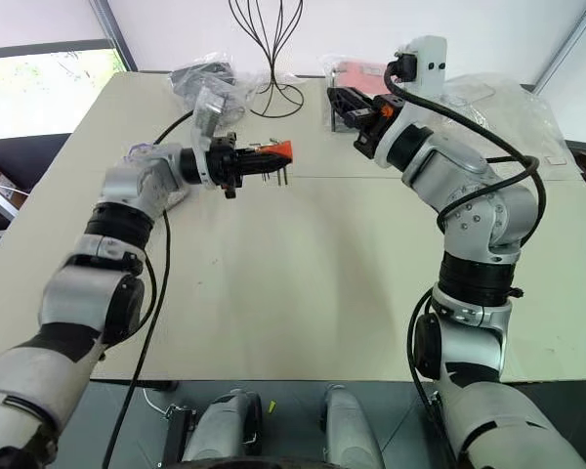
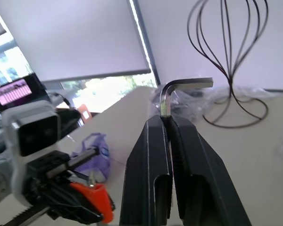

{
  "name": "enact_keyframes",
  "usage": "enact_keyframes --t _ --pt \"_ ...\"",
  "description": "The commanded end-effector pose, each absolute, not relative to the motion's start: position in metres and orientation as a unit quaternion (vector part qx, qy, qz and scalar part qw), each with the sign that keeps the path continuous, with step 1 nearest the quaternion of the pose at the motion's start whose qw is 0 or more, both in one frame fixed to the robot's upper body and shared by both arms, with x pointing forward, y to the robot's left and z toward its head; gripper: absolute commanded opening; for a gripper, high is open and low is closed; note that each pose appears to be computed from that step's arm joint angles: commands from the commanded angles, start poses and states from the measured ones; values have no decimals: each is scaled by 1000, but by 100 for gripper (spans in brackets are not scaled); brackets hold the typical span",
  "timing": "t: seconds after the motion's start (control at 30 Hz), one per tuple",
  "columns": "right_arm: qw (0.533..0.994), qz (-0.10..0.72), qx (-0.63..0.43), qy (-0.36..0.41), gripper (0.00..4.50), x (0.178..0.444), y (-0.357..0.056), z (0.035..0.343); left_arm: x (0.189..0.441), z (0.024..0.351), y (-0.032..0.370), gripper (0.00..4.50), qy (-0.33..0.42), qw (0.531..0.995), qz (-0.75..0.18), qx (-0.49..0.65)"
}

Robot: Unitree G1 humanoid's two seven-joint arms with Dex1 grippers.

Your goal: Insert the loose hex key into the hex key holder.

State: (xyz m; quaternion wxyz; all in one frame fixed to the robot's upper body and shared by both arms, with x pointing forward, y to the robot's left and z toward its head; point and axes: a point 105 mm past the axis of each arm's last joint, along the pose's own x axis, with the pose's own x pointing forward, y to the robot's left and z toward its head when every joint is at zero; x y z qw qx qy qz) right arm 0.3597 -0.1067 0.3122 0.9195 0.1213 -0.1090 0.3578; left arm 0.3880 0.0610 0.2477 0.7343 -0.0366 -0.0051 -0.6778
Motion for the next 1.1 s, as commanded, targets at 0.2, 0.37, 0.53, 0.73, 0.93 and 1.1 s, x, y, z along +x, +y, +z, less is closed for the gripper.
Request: enact_keyframes --t 0.2,0.37,0.53,0.73,0.93,1.1 --pt "887 402 134 -181 5 335 -81 332 383 267 48 0 -23 701 -712 13" --pt "886 406 134 -179 5 333 -76 327 382 275 44 0 -34 697 -716 13" --pt "890 402 134 -170 5 336 -76 320 381 279 43 0 -46 694 -718 11" --pt "893 397 138 -160 5 339 -75 314 381 283 43 0 -54 696 -716 6" --pt "896 392 139 -157 5 341 -76 310 381 283 44 0 -56 698 -714 1" --pt "899 387 137 -154 5 343 -78 306 380 283 44 0 -54 693 -719 3"
